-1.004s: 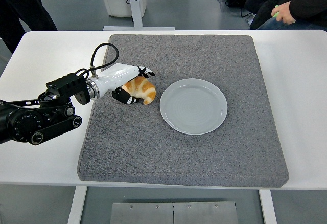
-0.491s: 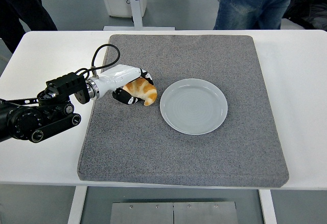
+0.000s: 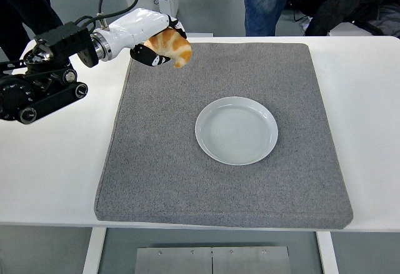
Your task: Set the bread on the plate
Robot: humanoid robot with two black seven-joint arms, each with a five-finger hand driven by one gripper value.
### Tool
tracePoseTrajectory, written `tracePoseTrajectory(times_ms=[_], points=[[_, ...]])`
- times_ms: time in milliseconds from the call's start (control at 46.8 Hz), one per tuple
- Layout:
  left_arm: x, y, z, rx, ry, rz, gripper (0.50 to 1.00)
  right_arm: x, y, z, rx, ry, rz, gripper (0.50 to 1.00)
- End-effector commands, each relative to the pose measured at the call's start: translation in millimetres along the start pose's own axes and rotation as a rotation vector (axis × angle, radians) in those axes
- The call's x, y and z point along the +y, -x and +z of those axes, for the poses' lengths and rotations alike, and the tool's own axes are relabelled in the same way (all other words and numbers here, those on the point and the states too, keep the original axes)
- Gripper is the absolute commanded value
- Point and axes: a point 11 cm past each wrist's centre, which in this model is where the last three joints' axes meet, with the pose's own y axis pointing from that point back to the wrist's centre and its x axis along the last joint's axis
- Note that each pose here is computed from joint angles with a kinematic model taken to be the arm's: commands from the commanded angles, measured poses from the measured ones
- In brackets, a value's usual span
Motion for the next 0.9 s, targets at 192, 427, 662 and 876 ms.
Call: tracePoseTrajectory(times_ms=[192,427,662,876], points=[[-4.4,-59.4,4.4,-0.019,0.006,0.045,0.5,0.0,0.0,0.0,0.0,0.0,0.0,1.0],[-6.6,-57.1,8.0,-0.015,0.014,0.04,0.5,0.0,0.0,0.0,0.0,0.0,0.0,1.0],[-20.5,-66.1,24.1,-0.026,0.041,0.036,0.5,0.0,0.0,0.0,0.0,0.0,0.0,1.0],[-54.2,-59.3,71.7,0.004,0.12,0.011,0.5,0.0,0.0,0.0,0.0,0.0,0.0,1.0]])
